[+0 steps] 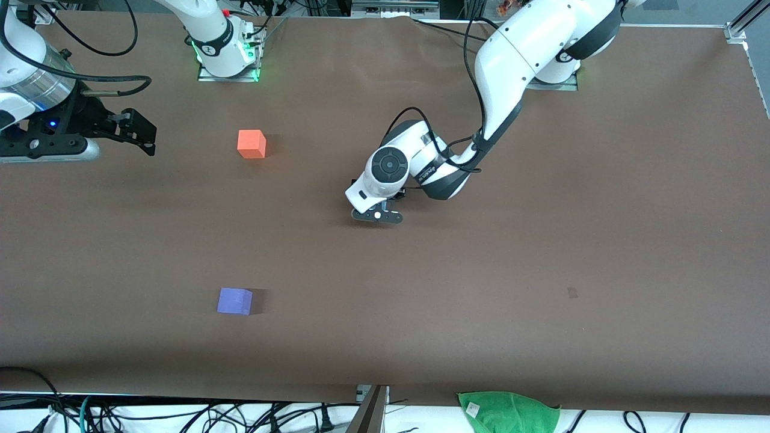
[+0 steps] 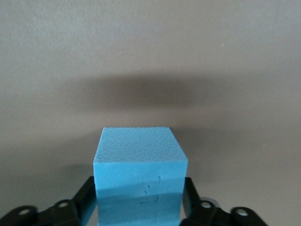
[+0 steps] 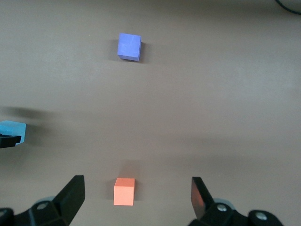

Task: Place blue block between orange and purple blocks
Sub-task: 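Set the cube down mid-table while the right gripper reaches toward it, then grasp the light-blue cube with the right gripper while the left gripper withdraws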

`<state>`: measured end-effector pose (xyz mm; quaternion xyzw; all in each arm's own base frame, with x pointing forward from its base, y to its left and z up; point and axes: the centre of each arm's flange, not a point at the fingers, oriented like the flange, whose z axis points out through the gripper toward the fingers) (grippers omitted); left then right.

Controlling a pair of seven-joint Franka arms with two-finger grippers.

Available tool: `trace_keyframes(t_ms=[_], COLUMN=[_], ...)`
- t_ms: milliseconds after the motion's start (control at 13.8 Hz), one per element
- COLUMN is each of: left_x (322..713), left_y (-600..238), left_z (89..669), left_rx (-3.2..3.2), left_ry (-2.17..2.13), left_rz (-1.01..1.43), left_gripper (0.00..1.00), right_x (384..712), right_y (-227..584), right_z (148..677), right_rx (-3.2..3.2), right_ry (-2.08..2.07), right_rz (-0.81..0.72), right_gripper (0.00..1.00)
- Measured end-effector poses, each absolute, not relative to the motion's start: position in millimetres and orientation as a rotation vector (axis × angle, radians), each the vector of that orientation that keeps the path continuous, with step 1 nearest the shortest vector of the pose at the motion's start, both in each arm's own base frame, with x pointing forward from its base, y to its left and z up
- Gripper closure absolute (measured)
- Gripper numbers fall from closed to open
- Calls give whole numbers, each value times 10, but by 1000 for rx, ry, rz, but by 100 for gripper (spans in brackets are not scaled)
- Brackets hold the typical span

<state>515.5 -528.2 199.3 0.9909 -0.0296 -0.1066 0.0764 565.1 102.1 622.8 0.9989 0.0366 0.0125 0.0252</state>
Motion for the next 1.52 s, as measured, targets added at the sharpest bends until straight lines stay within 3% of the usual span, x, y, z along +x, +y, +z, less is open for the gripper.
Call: trace_keyframes(t_ms=[144, 506, 1083, 1517], left_x=[5209, 5389, 5978, 6205], left_y=[-5286, -4974, -3524, -2389], left_z=[2090, 2899, 4494, 5255], left_rx=[2965, 3058, 3223, 3227], left_ry=[-84, -78, 64, -53], left_rz=[-299, -323, -157, -113], left_gripper=[0, 0, 0, 0], right_x=[5642, 5733, 5808, 5741], right_y=[1059, 1114, 1612, 3073], right_z=[6225, 5881, 5084, 4380], right_rx=[3123, 3121, 3057, 3161], right_ry=[115, 115, 316, 103], right_rz=[29, -112, -399, -298], right_gripper=[0, 0, 0, 0])
